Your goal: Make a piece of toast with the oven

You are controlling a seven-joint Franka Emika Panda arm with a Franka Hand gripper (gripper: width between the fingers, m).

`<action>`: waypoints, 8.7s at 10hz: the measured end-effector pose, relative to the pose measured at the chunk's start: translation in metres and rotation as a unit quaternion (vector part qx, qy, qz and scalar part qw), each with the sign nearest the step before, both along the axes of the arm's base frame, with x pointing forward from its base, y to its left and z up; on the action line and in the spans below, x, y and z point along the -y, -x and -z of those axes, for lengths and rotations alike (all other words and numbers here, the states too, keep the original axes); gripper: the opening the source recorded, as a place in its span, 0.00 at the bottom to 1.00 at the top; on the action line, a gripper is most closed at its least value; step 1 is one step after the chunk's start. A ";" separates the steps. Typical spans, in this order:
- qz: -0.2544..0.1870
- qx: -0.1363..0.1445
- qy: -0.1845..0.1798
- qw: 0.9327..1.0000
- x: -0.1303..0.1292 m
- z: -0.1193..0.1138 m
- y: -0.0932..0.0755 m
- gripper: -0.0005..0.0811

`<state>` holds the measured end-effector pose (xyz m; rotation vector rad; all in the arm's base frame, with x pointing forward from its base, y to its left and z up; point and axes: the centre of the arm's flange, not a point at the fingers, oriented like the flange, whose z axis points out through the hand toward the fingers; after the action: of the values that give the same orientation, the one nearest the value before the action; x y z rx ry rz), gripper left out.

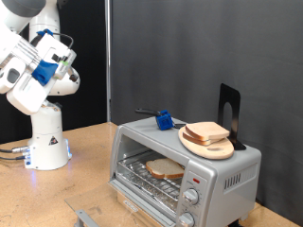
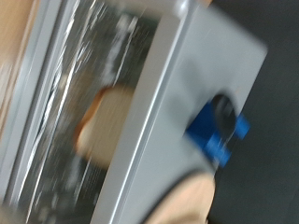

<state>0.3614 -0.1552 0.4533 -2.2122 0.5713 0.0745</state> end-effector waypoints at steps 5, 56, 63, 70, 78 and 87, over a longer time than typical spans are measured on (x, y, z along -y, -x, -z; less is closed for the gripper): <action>0.070 -0.156 0.016 0.985 0.024 0.048 -0.007 1.00; 0.046 -0.115 -0.053 0.991 -0.123 0.147 0.002 1.00; 0.050 -0.129 -0.153 0.979 -0.073 0.116 -0.001 1.00; 0.176 -0.071 -0.193 0.963 -0.046 0.126 -0.094 1.00; 0.098 -0.083 -0.203 0.971 -0.027 0.136 -0.146 1.00; 0.114 -0.063 -0.209 0.969 -0.032 0.167 -0.224 1.00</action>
<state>0.5858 -0.1228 0.2866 -1.7302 0.7988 0.1977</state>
